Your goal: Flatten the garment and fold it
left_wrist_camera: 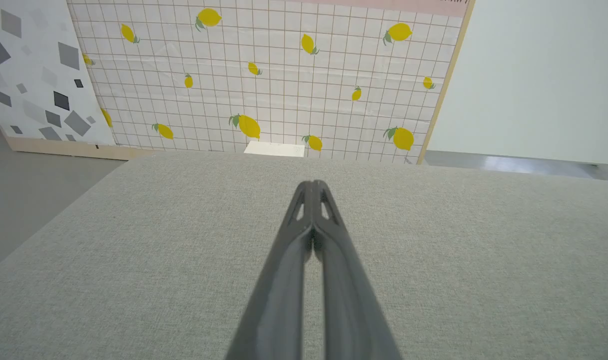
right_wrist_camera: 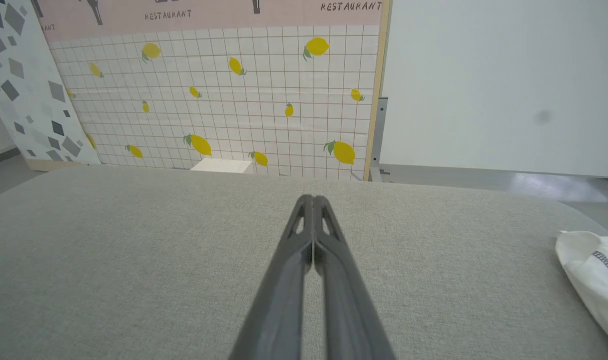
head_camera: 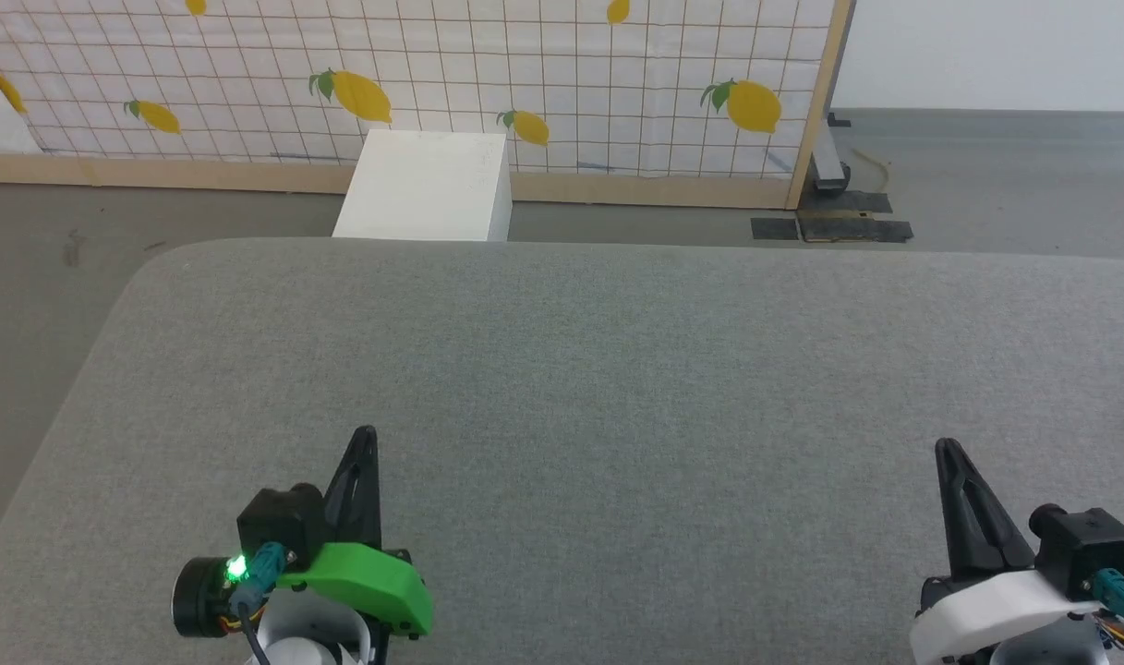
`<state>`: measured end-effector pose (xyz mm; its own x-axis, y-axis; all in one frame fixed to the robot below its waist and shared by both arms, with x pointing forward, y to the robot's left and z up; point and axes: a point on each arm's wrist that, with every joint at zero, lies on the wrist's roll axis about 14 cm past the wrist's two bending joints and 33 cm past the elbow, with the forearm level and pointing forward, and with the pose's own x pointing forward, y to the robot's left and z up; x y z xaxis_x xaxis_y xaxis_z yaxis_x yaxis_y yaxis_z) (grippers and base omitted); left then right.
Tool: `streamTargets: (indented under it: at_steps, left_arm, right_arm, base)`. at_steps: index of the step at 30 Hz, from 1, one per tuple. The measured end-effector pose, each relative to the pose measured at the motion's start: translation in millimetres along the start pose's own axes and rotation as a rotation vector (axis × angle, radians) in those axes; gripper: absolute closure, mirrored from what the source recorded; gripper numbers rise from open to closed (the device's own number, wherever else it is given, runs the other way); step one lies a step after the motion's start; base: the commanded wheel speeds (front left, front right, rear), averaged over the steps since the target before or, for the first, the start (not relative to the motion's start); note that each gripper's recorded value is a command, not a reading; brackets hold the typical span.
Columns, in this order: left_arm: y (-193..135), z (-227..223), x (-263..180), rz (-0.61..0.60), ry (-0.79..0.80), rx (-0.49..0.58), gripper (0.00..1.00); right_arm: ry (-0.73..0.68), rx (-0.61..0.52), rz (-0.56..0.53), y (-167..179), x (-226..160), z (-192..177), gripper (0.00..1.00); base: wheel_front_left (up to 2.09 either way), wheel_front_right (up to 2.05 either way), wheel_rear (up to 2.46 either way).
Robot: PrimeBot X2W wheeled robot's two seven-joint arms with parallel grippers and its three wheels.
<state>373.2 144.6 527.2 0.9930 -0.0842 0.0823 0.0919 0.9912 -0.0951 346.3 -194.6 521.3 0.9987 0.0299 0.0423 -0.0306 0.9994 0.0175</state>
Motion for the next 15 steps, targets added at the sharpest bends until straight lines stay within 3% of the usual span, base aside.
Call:
streamTargets:
  at_steps: [15]
  left_arm:
    - [6.7, 2.2, 1.3, 0.018, 0.012, 0.02, 1.0]
  right_arm:
    - [0.015, -0.007, 0.02, 6.6, 4.5, -0.8, 1.0]
  base:
    - [0.0, 0.0, 0.0]
